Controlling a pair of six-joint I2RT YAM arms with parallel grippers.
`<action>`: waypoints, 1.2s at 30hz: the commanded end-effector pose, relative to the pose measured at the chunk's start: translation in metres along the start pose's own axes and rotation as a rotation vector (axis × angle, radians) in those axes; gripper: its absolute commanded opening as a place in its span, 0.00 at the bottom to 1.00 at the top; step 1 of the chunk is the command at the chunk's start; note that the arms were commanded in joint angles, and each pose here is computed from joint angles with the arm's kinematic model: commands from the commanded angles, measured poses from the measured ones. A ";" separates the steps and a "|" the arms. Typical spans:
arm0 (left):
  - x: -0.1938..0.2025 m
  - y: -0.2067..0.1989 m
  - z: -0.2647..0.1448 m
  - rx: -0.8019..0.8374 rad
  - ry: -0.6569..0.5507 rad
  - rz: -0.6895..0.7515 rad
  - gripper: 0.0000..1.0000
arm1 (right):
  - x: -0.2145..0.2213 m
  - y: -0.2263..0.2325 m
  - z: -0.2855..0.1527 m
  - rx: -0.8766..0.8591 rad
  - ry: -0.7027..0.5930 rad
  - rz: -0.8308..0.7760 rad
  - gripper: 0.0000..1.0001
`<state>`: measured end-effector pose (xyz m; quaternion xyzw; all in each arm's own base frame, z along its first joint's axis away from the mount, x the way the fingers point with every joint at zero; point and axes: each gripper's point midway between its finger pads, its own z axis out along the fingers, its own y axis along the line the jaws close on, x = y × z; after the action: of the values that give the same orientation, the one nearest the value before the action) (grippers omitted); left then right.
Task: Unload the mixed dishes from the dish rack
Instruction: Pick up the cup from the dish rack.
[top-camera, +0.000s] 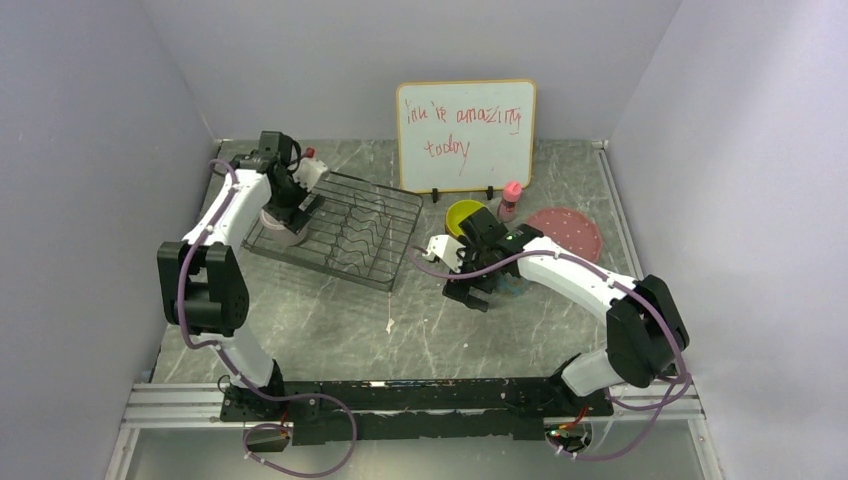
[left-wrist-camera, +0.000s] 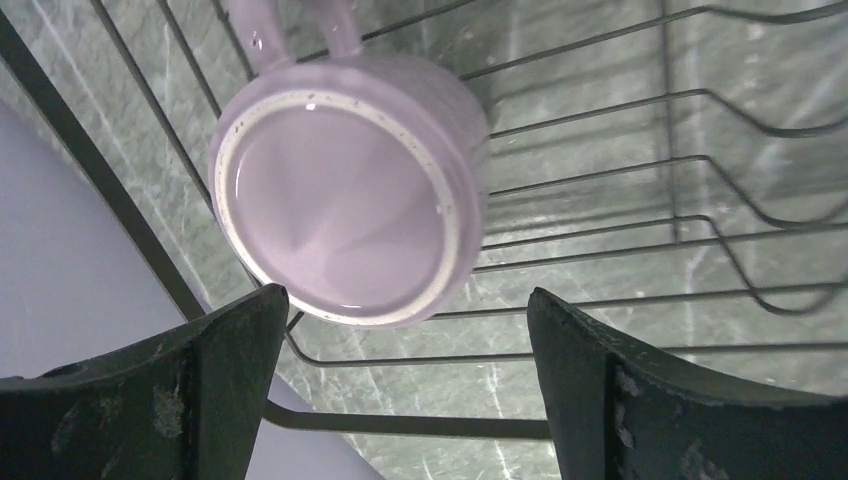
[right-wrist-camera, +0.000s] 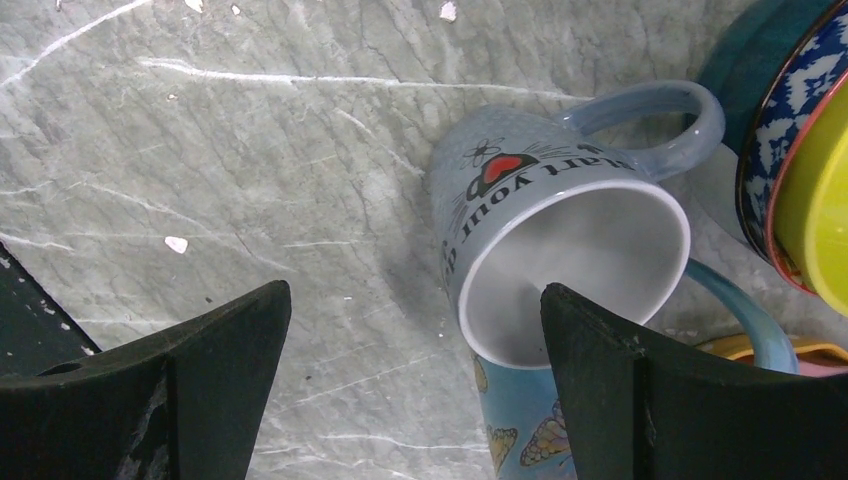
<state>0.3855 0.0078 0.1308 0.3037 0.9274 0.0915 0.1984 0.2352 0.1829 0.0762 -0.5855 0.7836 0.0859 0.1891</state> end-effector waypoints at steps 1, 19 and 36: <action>-0.034 -0.012 -0.029 0.117 -0.128 -0.025 0.94 | -0.008 -0.002 -0.006 0.014 -0.054 -0.007 0.99; -0.090 0.030 0.053 0.094 0.002 -0.181 0.94 | -0.004 -0.001 -0.005 0.021 -0.055 -0.009 0.99; -0.039 0.018 0.087 0.194 0.162 -0.253 0.87 | 0.000 0.001 -0.002 0.016 -0.044 -0.014 0.99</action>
<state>0.4710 0.0065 0.0782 0.1986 0.9719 0.0166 0.1254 0.2302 0.1793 0.0687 -0.5849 0.7840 0.0886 0.1881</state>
